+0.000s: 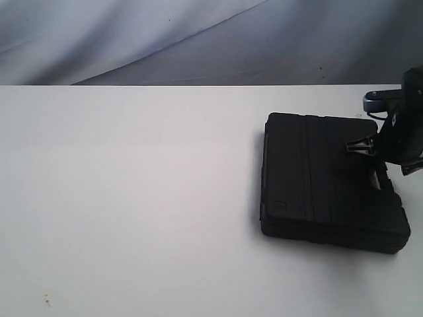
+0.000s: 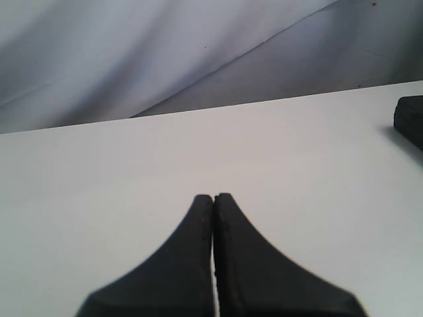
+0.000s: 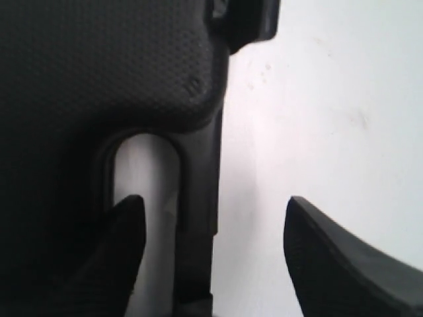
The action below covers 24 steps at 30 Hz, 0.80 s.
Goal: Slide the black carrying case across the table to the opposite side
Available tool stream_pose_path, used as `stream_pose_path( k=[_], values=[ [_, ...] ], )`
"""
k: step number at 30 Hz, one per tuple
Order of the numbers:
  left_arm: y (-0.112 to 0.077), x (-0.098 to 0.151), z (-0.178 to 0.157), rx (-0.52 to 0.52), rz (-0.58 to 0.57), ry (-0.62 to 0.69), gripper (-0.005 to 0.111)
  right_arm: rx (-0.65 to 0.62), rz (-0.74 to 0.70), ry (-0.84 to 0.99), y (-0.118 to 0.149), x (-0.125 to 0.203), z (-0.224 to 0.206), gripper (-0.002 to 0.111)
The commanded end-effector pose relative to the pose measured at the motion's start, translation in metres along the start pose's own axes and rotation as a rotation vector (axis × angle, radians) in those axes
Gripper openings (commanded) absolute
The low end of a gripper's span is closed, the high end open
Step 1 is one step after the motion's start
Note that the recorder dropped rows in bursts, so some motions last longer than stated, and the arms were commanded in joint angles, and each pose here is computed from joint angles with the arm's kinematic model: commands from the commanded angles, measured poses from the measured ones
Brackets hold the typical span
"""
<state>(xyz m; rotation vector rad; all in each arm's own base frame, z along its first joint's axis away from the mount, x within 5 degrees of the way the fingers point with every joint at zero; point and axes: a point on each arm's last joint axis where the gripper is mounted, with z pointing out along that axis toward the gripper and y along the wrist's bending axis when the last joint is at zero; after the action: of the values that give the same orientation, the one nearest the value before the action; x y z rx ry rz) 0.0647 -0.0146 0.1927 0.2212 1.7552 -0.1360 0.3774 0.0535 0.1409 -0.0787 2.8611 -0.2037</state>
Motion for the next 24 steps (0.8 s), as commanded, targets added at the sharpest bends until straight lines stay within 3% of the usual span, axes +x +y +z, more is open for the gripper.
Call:
stream_pose_path(
  k=[1,5,8,11,15,24],
  values=[
    [0.000,0.000,0.000,-0.004,-0.004,-0.013,0.000,-0.030,0.034,-0.090,0.000,-0.006,-0.023,0.057],
    [0.000,0.000,0.000,-0.004,-0.004,-0.013,0.000,-0.028,0.044,-0.118,-0.002,-0.008,-0.033,0.057],
    [0.000,0.000,0.000,-0.004,-0.004,-0.013,0.000,-0.020,0.033,-0.153,-0.005,-0.010,-0.041,0.051],
    [0.000,0.000,0.000,-0.004,-0.004,-0.013,0.000,-0.039,0.041,-0.224,-0.006,-0.015,-0.055,0.034],
    [0.000,0.000,0.000,-0.004,-0.004,-0.013,0.000,-0.067,0.050,-0.347,-0.008,-0.021,-0.081,0.002],
    [0.000,0.000,0.000,-0.004,-0.004,-0.013,0.000,-0.158,-0.071,-0.750,-0.010,0.002,-0.136,0.000]
  ],
)
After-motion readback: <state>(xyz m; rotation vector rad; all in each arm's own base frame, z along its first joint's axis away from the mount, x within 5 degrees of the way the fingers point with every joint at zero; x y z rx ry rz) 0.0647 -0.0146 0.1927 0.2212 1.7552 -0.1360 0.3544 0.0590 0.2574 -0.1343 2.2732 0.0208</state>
